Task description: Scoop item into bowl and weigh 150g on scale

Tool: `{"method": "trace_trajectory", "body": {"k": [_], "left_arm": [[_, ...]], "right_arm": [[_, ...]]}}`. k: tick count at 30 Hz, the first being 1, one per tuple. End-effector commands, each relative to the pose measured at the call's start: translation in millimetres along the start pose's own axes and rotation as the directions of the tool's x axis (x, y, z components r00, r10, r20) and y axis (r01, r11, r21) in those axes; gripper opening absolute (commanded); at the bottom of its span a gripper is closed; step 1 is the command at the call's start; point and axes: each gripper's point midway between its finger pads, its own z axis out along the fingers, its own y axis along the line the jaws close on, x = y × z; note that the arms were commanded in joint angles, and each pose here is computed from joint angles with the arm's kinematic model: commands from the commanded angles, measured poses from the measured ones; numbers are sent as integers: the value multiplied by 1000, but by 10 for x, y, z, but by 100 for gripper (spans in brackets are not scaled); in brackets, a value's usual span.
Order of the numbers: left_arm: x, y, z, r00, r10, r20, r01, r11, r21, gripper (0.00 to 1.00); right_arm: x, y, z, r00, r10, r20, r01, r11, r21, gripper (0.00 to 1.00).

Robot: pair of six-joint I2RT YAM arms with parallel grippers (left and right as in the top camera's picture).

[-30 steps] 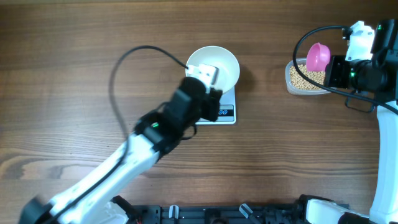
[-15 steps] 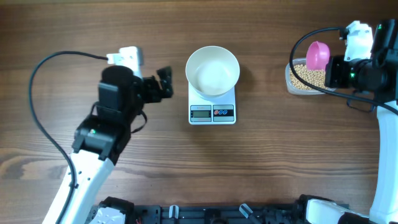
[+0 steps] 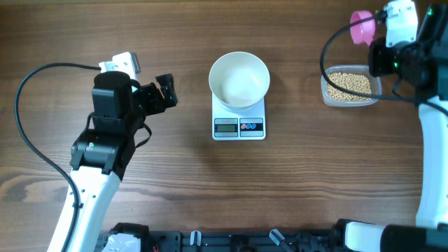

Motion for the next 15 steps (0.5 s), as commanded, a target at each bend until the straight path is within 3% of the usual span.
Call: {"method": "trace_trajectory", "body": {"k": [1, 3, 7, 9, 15], "left_arm": [[0, -54, 6, 998, -66, -8, 67, 997, 36, 85], [7, -110, 3, 997, -78, -18, 79, 995, 66, 67], [65, -220, -10, 996, -74, -54, 80, 989, 128, 12], [108, -318, -26, 994, -68, -81, 82, 980, 179, 4], [334, -655, -98, 971, -100, -217, 166, 934, 315, 4]], "right_arm": [[-61, -75, 256, 999, -26, 21, 26, 1000, 4, 4], [-175, -91, 265, 998, -4, 68, 4, 1000, 4, 4], [-280, 1, 102, 990, 111, 91, -107, 993, -55, 4], [-280, 213, -68, 986, 142, 85, -127, 979, -160, 4], [-56, 386, -417, 944, 328, -19, -326, 927, -187, 4]]}}
